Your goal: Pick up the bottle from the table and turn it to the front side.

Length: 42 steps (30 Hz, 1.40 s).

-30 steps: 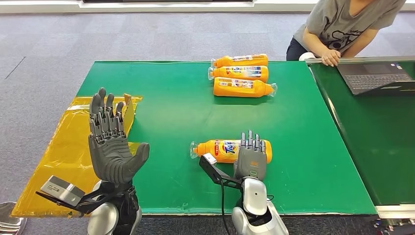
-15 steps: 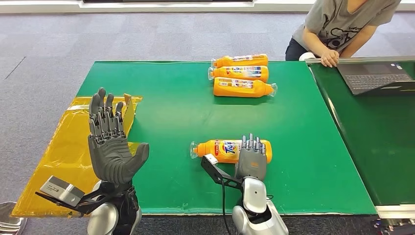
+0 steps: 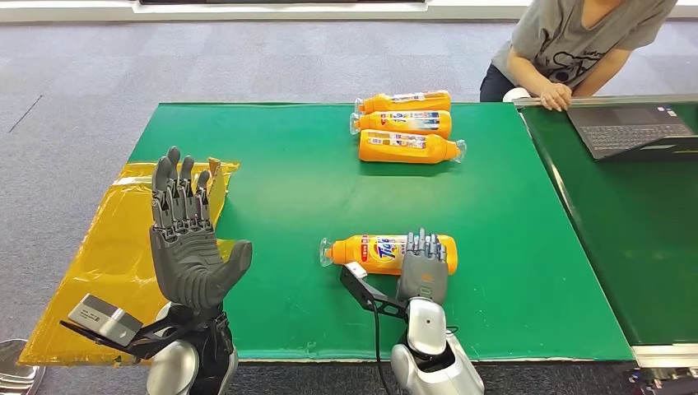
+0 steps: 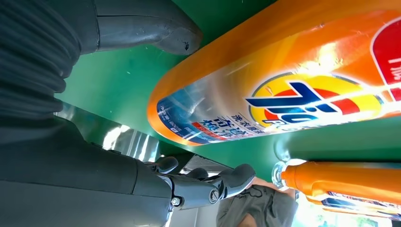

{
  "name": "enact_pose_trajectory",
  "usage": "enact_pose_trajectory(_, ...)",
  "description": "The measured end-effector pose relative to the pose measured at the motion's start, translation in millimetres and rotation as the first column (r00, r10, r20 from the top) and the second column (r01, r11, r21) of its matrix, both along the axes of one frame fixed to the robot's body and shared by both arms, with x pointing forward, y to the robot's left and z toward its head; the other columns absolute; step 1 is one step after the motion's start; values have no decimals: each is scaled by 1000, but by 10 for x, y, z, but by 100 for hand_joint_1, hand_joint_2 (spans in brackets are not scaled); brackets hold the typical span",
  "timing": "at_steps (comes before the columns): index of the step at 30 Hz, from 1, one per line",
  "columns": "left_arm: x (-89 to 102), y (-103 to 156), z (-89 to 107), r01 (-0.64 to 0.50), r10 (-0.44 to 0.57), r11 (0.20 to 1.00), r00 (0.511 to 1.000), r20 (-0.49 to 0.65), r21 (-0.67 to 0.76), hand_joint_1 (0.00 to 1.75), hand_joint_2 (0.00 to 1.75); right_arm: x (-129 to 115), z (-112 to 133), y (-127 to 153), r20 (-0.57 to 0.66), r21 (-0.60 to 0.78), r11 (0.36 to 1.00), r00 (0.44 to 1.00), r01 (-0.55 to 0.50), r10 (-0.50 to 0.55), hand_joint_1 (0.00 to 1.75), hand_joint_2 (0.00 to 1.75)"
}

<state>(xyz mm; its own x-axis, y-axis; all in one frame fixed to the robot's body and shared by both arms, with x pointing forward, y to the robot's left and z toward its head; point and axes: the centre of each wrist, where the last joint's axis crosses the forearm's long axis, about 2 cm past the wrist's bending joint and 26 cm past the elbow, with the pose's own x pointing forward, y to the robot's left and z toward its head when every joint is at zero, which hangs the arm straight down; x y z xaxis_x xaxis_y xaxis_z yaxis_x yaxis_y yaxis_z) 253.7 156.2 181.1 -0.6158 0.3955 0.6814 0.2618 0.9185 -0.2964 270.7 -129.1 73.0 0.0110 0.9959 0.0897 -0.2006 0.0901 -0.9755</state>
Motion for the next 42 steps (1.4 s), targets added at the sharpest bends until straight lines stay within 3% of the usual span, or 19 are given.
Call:
enact_pose_trajectory(15,27,3,10,6,-6,1000,1000,3,3,0,175,4,-45,-29,-24,-7,1000,1000,7,-7,0,175)
enact_pose_trajectory(42,99,-16,30,27,-27,1000,1000,9,12,0,175,225,-119,-74,-84,-58,998,996,-25,20,0,175)
